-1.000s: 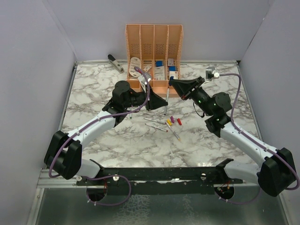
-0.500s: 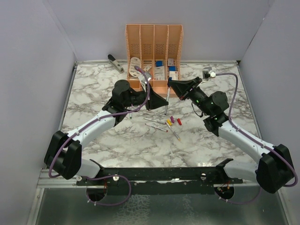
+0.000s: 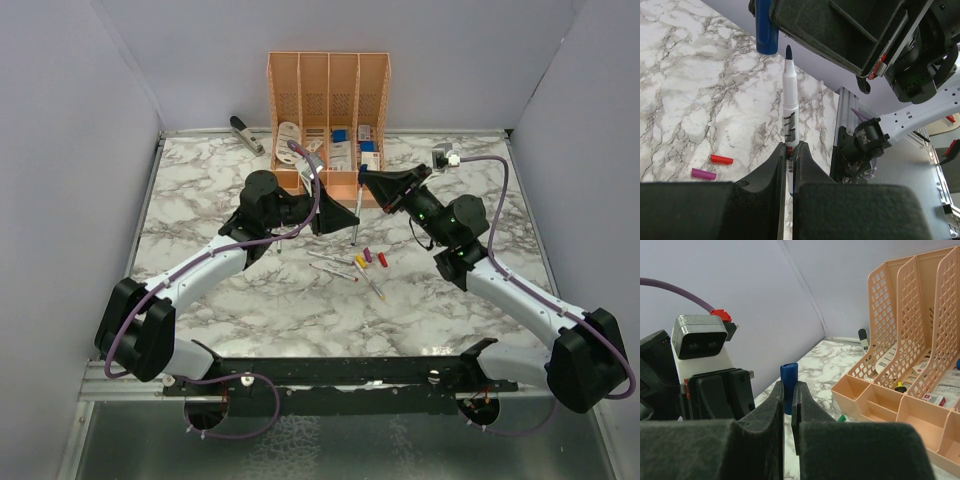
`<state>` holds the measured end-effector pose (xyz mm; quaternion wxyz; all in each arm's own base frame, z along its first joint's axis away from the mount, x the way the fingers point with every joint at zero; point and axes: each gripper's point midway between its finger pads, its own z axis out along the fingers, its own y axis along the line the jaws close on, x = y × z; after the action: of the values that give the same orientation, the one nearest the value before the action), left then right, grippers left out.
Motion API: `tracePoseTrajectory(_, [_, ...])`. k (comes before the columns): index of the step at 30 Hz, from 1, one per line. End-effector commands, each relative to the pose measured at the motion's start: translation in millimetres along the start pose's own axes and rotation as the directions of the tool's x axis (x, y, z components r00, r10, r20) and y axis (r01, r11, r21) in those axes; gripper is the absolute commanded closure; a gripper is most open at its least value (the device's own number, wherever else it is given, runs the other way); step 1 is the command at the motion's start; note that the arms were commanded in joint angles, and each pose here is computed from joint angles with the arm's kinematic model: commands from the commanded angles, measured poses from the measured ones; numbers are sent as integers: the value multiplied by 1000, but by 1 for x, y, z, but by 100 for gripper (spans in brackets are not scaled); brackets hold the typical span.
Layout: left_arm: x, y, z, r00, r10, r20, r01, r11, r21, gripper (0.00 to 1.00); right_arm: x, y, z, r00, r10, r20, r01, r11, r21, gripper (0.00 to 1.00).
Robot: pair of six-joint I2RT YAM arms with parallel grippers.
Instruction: Insert the pens into the pen caps
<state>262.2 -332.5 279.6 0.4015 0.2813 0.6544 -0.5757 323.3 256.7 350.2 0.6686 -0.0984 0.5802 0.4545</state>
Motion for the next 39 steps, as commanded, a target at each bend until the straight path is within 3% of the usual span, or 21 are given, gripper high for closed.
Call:
tracePoseTrajectory(1, [2,-4,-2,1000,6,0,-6,1000,27,100,-31,7,4,995,-59,75,60,998,-1,99])
tracePoseTrajectory(9, [5,-1,-1,1000,1,-4,-1,1000,21,100,-39,9,2,993,-69,98,69,998,4,99])
tracePoseTrajectory(27, [-2,2,3,1000,12,8,-13,1000,12,100,-11,11,-6,1000,12,7,-12,1000,-26,99])
tracePoseTrajectory(39, [-6,-1,1,999,27,19,-27,1000,13,100,-4,1,-14,1000,-15,-8,15,1000,26,99])
